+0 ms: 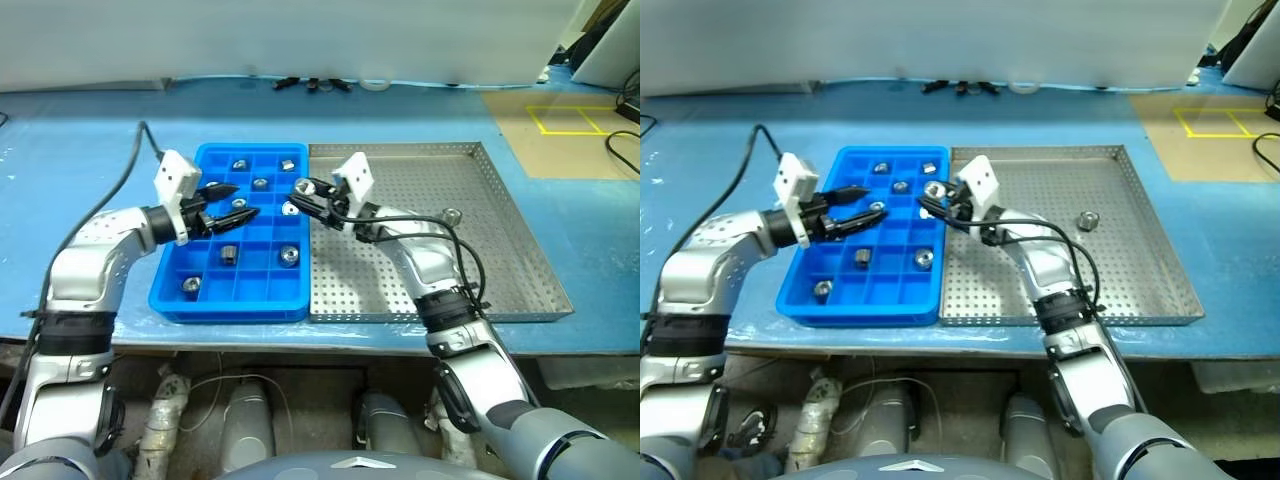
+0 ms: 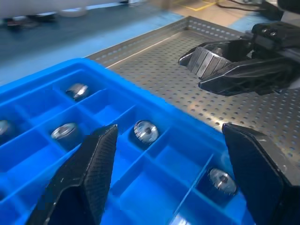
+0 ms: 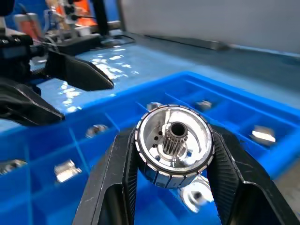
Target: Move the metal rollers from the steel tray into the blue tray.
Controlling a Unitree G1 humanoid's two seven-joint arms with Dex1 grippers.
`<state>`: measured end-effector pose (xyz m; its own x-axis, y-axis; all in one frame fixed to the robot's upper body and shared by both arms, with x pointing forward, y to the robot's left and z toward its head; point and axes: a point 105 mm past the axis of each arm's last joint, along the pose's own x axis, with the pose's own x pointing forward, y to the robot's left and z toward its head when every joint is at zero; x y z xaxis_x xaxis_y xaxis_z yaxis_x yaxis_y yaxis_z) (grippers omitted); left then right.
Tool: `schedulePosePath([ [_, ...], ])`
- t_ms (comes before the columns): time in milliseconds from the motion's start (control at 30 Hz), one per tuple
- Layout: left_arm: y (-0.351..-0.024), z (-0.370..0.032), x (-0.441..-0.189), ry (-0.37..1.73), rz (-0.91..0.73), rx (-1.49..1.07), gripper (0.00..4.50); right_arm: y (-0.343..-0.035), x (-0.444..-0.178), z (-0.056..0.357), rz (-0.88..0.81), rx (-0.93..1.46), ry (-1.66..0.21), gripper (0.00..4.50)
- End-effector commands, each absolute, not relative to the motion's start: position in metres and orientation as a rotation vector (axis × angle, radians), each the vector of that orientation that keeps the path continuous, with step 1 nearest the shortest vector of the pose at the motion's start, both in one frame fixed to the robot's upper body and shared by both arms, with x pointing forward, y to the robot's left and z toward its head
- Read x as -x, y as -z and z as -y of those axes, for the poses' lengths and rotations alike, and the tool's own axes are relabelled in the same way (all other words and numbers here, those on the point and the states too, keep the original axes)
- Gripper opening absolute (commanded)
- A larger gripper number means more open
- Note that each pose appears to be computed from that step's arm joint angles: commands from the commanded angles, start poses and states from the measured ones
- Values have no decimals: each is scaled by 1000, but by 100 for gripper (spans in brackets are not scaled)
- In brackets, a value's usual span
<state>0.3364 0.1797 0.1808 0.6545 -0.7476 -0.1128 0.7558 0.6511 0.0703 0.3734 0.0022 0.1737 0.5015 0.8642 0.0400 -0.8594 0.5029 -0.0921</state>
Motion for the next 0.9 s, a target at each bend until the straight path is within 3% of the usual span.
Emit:
schedulePosePath([
  [33, -186, -194, -318, 815, -59, -138, 375, -187, -371, -20, 133, 62, -1113, 168],
  [267, -170, -223, -299, 699, -120, -122, 375, -171, -370, -41, 89, 47, -1189, 168],
  [567, -167, -207, -296, 710, -119, -92, 375, -149, -362, -62, 49, 43, -1232, 168],
  [767, -168, -196, -302, 747, -118, -91, 375, -142, -374, -71, 44, 82, -1152, 168],
  [900, -168, -191, -303, 767, -121, -92, 375, -140, -382, -68, 47, 116, -1098, 297],
])
